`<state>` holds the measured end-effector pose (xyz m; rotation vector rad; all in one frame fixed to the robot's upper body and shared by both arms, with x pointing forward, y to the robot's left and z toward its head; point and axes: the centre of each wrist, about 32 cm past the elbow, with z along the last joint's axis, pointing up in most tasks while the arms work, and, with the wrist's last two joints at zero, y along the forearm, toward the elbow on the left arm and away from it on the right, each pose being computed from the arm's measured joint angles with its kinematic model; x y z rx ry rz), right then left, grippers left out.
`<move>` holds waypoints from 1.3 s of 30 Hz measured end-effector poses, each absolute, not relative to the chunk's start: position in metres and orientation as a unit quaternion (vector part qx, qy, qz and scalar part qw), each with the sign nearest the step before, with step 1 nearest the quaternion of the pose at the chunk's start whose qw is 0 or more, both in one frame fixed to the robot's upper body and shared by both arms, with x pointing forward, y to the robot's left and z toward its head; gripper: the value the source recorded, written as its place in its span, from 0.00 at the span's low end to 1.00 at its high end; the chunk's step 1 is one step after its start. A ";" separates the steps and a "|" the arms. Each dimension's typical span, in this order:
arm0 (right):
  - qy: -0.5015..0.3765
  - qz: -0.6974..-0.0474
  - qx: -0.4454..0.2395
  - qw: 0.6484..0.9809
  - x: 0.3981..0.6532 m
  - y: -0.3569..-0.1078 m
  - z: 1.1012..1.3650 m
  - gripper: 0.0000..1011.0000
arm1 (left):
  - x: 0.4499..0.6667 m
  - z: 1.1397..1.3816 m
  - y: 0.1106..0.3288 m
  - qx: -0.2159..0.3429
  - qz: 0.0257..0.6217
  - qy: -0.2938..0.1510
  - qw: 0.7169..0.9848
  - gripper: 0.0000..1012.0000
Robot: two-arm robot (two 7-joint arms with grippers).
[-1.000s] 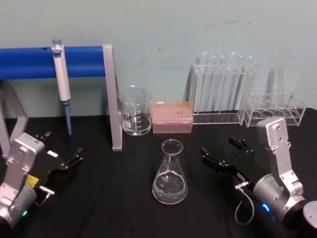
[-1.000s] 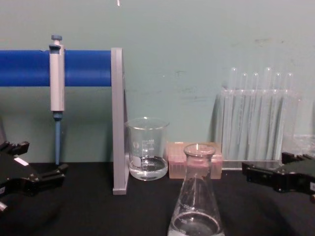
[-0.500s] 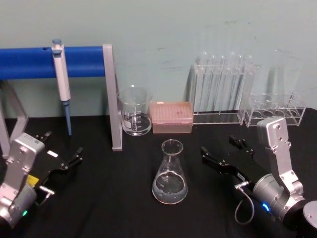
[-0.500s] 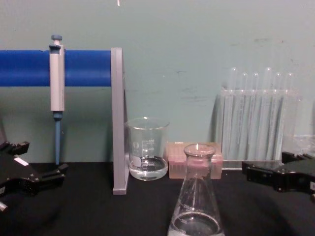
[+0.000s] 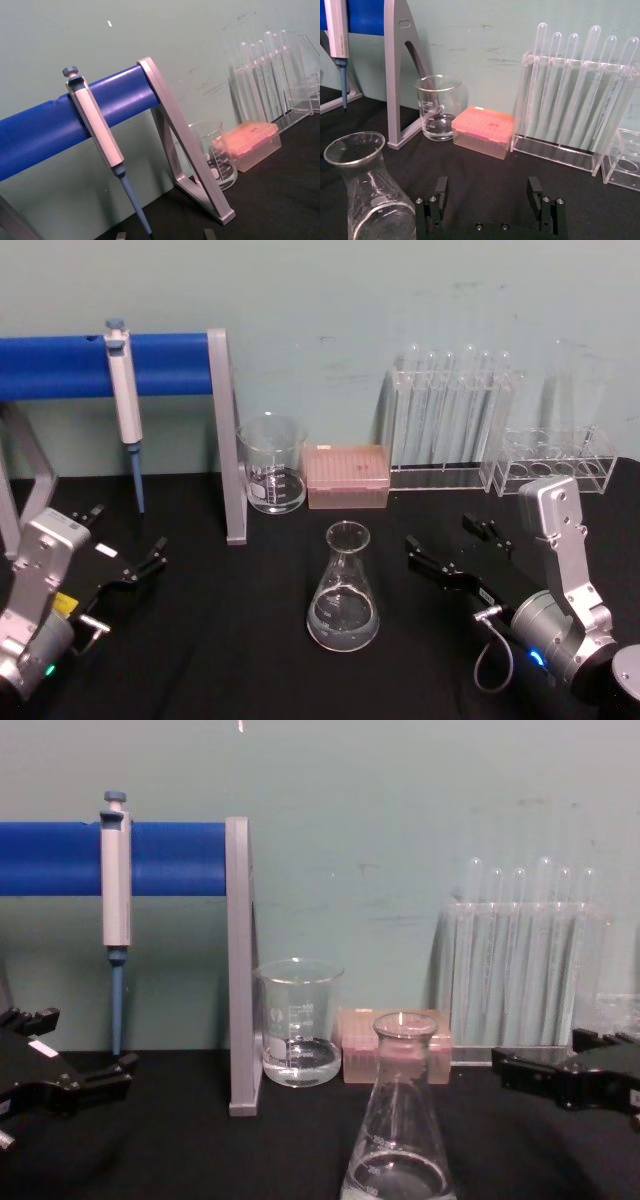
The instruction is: Grasp the erlenmeyer flask with one hand, shake it three times, then place it back.
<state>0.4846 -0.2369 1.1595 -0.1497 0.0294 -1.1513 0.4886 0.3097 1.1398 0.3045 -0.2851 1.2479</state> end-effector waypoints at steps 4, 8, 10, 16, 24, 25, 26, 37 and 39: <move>0.014 -0.544 -0.071 0.836 0.485 -0.237 1.159 0.99 | 0.489 1.140 0.310 0.141 0.580 -0.132 0.791 0.99; 0.014 -0.544 -0.071 0.836 0.485 -0.237 1.159 0.99 | 0.489 1.140 0.310 0.141 0.580 -0.132 0.791 0.99; 0.014 -0.544 -0.071 0.836 0.485 -0.237 1.159 0.99 | 0.489 1.140 0.310 0.141 0.580 -0.132 0.791 0.99; 0.014 -0.544 -0.071 0.836 0.485 -0.237 1.159 0.99 | 0.489 1.140 0.310 0.141 0.580 -0.132 0.791 0.99; 0.014 -0.544 -0.071 0.836 0.485 -0.237 1.159 0.99 | 0.489 1.140 0.310 0.142 0.580 -0.132 0.791 0.99; 0.014 -0.544 -0.071 0.836 0.485 -0.237 1.159 0.99 | 0.489 1.140 0.310 0.141 0.580 -0.132 0.791 0.99; 0.014 -0.544 -0.071 0.836 0.485 -0.237 1.159 0.99 | 0.489 1.140 0.310 0.142 0.580 -0.132 0.791 0.99; 0.014 -0.544 -0.071 0.836 0.485 -0.237 1.159 0.99 | 0.489 1.140 0.310 0.141 0.580 -0.132 0.791 0.99; 0.014 -0.544 -0.071 0.836 0.485 -0.237 1.159 0.99 | 0.489 1.140 0.310 0.141 0.580 -0.132 0.791 0.99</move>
